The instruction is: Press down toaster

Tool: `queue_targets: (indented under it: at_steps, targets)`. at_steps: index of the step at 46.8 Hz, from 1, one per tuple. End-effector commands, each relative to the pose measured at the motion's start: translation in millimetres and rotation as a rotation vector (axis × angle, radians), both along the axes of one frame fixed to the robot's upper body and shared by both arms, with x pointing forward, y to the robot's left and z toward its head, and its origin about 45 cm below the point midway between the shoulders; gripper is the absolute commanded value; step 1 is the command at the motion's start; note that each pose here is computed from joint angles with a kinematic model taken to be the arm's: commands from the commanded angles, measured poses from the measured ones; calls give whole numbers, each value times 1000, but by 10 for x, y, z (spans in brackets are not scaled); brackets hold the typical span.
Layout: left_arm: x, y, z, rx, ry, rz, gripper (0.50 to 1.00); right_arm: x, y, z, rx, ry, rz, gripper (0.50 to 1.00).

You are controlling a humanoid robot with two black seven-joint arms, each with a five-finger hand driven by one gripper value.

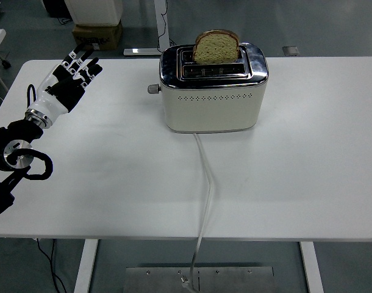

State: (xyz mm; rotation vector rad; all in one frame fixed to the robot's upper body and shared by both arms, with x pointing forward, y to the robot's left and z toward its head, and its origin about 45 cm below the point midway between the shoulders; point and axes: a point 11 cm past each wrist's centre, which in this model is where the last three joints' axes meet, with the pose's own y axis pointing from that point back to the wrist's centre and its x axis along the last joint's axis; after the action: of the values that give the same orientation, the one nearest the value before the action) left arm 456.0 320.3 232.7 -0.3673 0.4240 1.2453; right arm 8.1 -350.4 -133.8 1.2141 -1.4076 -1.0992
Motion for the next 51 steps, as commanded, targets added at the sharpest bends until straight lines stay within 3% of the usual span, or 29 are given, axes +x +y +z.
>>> queue_targets:
  at_steps: [1,16,28,51]
  targets:
    - [-1,11,-16,-5,8,12,1000,-9,0,0,0,2,0,1000]
    - [-26,-8,-61,-7,21,-4,1000,-9,0,0,0,2,0,1000]
    - [-4,-103,92,36,-1,-53,1000,-9,0,0,0,2,0,1000]
    - [-101,203,688,521,-9,-202,1000,0,0,0,0,0,0,1000]
